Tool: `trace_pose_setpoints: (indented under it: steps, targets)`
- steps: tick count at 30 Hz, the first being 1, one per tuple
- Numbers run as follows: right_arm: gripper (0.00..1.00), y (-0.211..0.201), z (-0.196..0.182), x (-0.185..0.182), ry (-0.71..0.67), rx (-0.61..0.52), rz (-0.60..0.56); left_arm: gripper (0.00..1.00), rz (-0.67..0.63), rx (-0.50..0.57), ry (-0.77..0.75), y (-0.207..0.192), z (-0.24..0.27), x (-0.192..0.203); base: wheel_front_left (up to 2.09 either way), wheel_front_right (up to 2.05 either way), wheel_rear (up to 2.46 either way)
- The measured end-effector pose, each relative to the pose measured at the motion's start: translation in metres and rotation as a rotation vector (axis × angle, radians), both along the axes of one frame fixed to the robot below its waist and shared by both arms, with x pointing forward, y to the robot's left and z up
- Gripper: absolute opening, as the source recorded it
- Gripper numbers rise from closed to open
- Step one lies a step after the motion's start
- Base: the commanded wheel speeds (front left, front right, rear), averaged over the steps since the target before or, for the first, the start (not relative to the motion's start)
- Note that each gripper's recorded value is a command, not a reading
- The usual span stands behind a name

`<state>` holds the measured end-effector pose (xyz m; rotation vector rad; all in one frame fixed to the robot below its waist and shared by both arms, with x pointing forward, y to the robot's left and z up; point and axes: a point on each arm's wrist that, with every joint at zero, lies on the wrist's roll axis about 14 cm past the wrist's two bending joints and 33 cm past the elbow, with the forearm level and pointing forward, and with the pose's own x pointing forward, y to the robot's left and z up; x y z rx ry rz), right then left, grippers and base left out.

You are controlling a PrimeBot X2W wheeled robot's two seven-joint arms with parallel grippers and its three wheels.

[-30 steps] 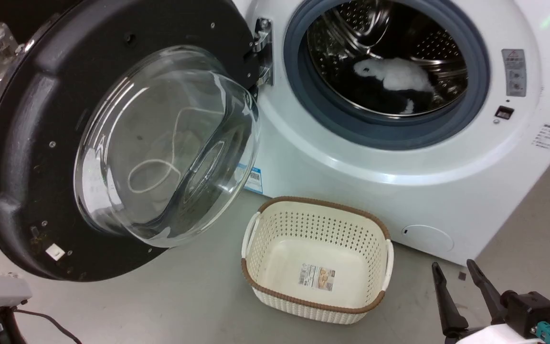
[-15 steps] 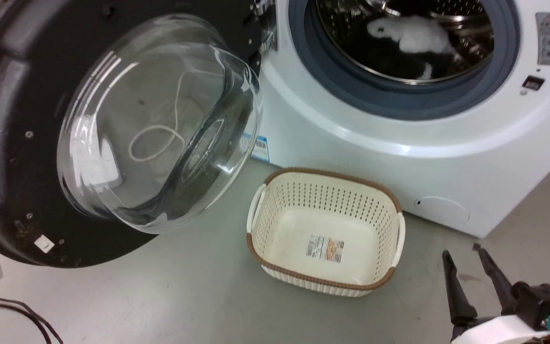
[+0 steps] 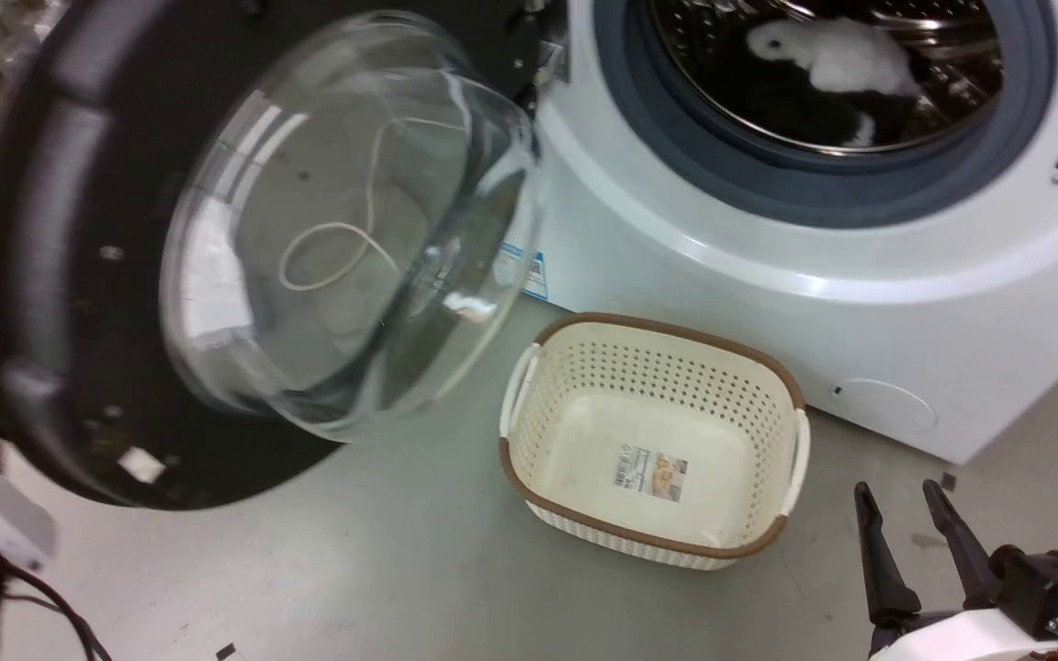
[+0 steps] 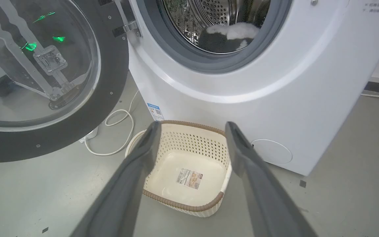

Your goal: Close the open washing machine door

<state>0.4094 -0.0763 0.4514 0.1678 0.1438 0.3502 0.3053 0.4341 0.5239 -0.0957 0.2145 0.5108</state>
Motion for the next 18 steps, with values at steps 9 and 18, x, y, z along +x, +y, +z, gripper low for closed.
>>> trace_pose_setpoints:
  steps: [9,18]
  targets:
    - [1.0,0.014,0.003,0.002,-0.015,0.039,0.025,0.0,-0.296,-0.085,0.073,-0.074,-0.009,-0.015,0.0,0.0,0.0]
    - [1.0,-0.001,0.003,0.005,-0.022,0.055,-0.03,0.0,-0.666,-0.129,0.058,-0.183,-0.002,-0.017,0.0,0.0,0.0]
